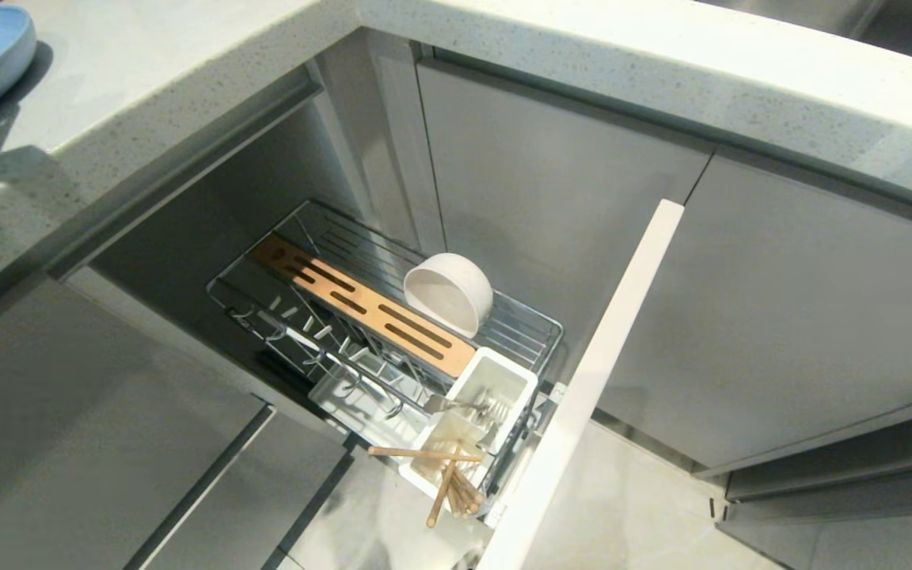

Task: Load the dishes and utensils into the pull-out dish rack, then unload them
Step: Pick up the plate and place it in the cupboard

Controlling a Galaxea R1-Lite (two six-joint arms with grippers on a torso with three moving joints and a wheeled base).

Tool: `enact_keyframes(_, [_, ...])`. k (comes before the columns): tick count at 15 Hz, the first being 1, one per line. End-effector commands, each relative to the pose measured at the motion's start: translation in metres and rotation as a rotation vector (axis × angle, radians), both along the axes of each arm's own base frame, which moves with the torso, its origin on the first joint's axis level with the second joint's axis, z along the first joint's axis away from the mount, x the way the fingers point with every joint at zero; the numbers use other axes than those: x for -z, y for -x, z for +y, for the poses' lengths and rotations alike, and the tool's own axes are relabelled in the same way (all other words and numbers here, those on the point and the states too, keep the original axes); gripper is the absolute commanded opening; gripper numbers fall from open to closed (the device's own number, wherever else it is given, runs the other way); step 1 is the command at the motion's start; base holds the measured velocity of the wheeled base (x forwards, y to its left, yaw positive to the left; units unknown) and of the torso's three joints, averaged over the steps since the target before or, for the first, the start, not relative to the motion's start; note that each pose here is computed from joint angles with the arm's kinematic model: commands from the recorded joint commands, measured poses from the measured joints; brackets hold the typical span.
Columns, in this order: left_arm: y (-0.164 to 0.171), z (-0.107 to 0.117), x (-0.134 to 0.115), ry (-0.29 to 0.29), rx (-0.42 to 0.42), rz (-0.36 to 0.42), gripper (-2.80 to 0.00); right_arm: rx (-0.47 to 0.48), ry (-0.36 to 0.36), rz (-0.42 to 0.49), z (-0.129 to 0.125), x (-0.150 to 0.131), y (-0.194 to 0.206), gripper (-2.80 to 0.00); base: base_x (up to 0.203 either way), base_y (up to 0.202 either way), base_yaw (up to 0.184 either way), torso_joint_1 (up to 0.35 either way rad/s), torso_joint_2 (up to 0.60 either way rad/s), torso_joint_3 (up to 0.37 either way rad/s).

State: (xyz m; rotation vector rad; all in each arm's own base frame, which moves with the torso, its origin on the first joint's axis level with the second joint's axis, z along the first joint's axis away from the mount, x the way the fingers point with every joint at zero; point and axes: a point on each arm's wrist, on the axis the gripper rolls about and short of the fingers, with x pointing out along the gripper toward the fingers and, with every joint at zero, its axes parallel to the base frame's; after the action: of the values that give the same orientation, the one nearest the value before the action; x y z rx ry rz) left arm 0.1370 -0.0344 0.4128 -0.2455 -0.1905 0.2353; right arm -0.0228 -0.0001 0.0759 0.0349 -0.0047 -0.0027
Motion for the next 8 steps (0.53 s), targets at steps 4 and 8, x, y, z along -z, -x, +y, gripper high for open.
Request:
enact_keyframes(4, [-0.0077, -0.0014, -0.0007, 0.014, -0.07, -0.005, -2.8, 0.0, 0.0, -0.003, 0.0, 0.0005, 0.0002, -2.8, 0.0, 0.0, 0.0, 0.0, 0.0, 0.0])
enact_keyframes(8, [-0.0086, -0.0007, -0.0046, 0.007, -0.126, -0.031, -2.8, 0.0, 0.001, -0.003, 0.0, 0.0005, 0.0002, -2.8, 0.0, 0.0, 0.0, 0.0, 0.0, 0.0])
